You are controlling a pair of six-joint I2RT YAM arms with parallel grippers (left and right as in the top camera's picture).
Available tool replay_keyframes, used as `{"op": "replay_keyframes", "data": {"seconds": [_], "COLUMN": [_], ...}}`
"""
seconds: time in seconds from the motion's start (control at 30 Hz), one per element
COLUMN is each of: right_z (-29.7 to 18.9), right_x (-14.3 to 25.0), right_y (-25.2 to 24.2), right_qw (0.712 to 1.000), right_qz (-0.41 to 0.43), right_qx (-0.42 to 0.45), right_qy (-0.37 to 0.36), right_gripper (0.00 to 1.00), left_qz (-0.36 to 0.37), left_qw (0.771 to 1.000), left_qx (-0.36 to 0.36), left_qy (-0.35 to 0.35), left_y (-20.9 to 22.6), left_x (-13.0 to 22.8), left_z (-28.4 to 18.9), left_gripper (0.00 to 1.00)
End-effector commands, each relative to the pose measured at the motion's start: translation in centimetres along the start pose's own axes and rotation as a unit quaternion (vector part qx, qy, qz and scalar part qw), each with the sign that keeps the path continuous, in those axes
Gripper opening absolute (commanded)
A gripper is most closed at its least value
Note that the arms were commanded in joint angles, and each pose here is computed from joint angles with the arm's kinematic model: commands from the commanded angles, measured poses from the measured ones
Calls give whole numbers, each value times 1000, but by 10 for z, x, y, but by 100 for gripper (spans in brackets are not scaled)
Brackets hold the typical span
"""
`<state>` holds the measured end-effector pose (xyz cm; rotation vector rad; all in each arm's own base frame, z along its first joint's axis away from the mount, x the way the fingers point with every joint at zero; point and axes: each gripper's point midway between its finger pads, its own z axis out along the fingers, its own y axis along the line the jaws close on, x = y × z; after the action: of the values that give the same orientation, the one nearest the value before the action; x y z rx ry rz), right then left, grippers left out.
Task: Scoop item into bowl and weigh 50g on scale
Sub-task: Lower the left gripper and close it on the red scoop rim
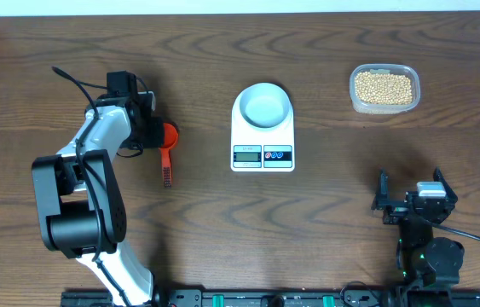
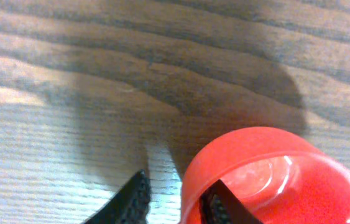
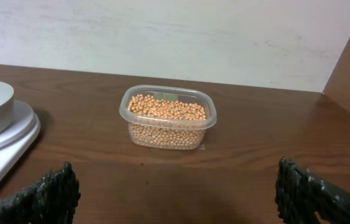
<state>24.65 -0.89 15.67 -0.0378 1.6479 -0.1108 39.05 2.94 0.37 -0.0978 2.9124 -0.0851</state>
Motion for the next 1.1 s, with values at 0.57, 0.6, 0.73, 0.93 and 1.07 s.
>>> {"op": "replay_keyframes", "data": {"seconds": [0.57, 0.6, 0.73, 0.93, 1.07], "right_z": [0, 0, 0, 0, 0], "right_x": [1, 1, 1, 1, 1], "right_y": [-3, -3, -3, -3, -3], "right_qw": [1000, 1000, 1000, 1000, 1000], "right_qz": [-5, -5, -5, -5, -5], "right_qx": [7, 7, 7, 7, 7], "right_qy": [2, 2, 2, 2, 2], "right_gripper": [99, 99, 99, 99, 99], "left_qz": [-6, -6, -6, -6, -6], "left_qw": [1000, 1000, 1000, 1000, 1000], "left_qx": [1, 1, 1, 1, 1], "left_qy": [10, 10, 10, 10, 10], "left_y": [1, 1, 1, 1, 1], "left_x": [6, 6, 6, 6, 6], "left_z": [6, 6, 6, 6, 6], "left_gripper": [10, 9, 8, 7, 7]}}
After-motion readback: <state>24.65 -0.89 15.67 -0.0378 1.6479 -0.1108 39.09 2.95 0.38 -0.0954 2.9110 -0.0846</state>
